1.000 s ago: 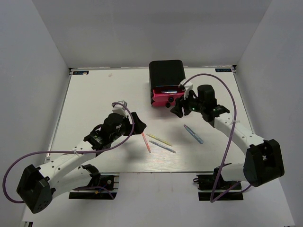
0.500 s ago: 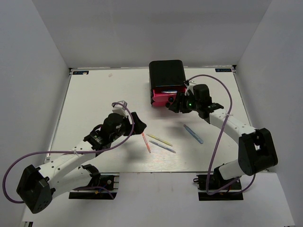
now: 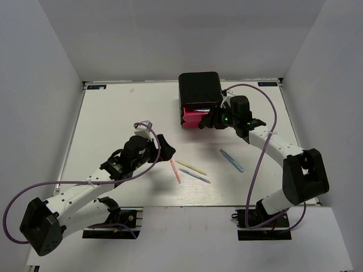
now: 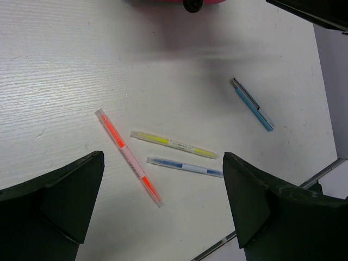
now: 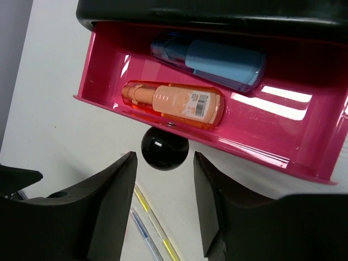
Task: Sort the stationery into containers
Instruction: Close the drawer
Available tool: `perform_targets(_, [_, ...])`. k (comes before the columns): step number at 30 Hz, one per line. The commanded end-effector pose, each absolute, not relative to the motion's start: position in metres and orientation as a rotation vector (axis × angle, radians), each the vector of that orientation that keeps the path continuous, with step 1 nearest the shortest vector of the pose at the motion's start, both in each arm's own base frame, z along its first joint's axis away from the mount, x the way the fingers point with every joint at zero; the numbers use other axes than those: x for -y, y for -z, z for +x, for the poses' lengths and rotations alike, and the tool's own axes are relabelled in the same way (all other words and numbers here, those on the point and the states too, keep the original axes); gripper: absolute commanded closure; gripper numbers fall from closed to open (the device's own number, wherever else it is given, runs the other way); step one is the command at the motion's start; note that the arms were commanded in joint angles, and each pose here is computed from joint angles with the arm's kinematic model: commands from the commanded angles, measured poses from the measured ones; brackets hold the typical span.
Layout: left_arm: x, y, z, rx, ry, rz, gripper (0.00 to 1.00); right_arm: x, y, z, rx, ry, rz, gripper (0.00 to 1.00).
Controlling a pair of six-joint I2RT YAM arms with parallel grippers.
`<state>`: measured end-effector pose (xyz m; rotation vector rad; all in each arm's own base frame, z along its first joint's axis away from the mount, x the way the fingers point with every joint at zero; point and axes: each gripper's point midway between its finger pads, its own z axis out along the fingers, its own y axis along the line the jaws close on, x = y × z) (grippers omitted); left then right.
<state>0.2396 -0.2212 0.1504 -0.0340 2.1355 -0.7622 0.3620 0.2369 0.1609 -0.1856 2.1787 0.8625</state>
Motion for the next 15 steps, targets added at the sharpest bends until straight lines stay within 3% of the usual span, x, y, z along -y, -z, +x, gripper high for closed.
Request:
perform_targets(1, [0.223, -0.154, 0.238, -2.122, 0.782, -0.033, 0.01, -0.242, -0.183, 0.382, -2.094, -0.868, -0.175, 0.51])
perform_targets(8, [0.224, -0.151, 0.237, -2.134, 0.785, -0.027, 0.01, -0.248, -0.19, 0.393, -2.071, -0.882, -0.196, 0.69])
perform_targets(15, [0.224, -0.151, 0.237, -2.134, 0.785, -0.027, 0.01, -0.252, -0.205, 0.406, -2.027, -0.871, -0.211, 0.73])
